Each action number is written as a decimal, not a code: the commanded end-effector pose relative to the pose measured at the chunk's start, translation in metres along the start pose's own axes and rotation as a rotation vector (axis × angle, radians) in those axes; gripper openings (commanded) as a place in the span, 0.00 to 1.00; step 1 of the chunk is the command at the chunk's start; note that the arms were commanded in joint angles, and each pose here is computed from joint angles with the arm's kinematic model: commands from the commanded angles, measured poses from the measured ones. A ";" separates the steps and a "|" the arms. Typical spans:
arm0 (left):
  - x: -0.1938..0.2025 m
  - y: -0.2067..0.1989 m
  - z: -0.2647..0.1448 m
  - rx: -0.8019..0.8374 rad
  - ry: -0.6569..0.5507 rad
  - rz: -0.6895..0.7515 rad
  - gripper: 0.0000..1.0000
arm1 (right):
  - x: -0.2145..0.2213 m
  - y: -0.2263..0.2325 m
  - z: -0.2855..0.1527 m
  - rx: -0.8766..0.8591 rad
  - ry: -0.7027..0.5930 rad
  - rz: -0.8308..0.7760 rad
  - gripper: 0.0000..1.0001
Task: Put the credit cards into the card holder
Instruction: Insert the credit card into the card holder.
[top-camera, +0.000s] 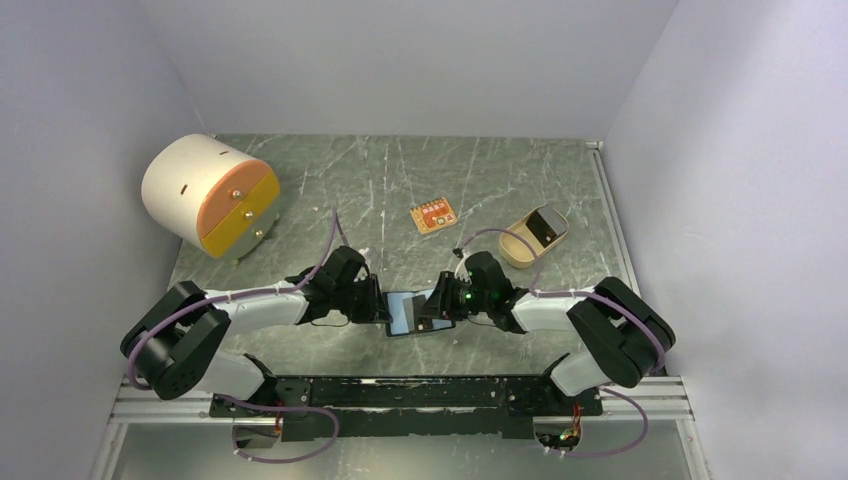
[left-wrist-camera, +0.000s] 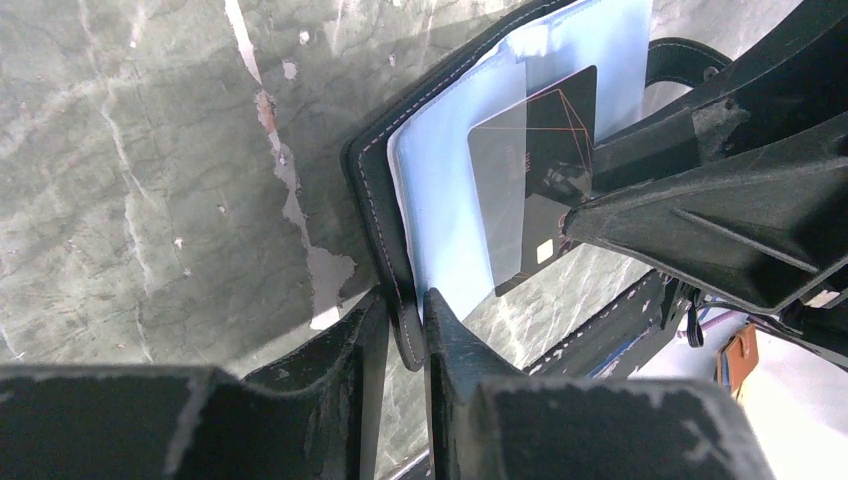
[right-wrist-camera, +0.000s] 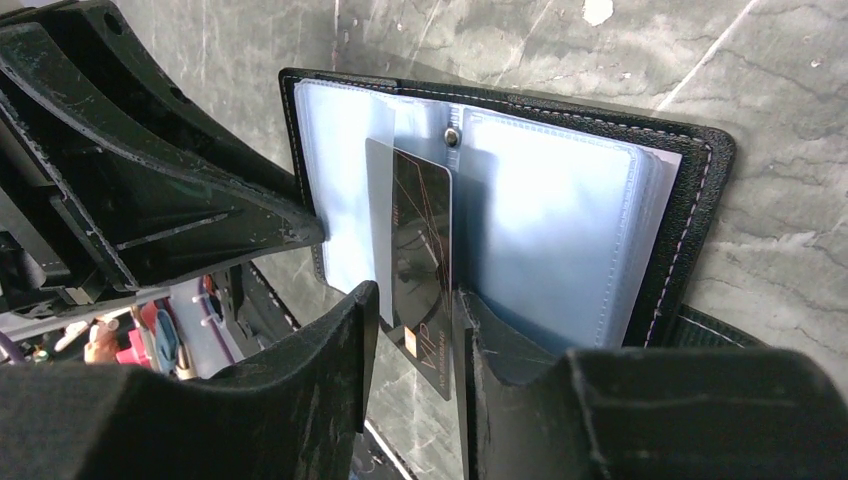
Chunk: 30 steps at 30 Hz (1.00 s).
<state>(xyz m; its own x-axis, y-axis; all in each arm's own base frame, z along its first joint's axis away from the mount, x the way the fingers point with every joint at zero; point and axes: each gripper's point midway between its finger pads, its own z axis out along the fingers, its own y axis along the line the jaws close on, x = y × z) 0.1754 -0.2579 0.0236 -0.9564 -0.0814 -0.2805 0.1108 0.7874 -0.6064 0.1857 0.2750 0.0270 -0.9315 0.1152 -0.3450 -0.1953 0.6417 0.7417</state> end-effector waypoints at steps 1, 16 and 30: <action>-0.007 -0.012 -0.001 0.049 -0.012 0.006 0.24 | 0.008 -0.014 -0.001 0.064 0.012 -0.008 0.37; -0.005 -0.011 -0.002 0.049 -0.011 0.002 0.24 | -0.003 -0.014 0.003 0.043 -0.088 0.029 0.04; -0.002 -0.011 -0.001 0.061 -0.008 -0.005 0.24 | 0.002 -0.009 0.008 -0.031 -0.079 0.045 0.06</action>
<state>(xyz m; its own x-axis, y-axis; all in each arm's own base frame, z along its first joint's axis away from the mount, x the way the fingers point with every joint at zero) 0.1745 -0.2592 0.0242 -0.9578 -0.0843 -0.2749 0.1077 0.7812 -0.6149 0.1962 0.2775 0.0256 -0.9033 0.2219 -0.3671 -0.1651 0.6100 0.7750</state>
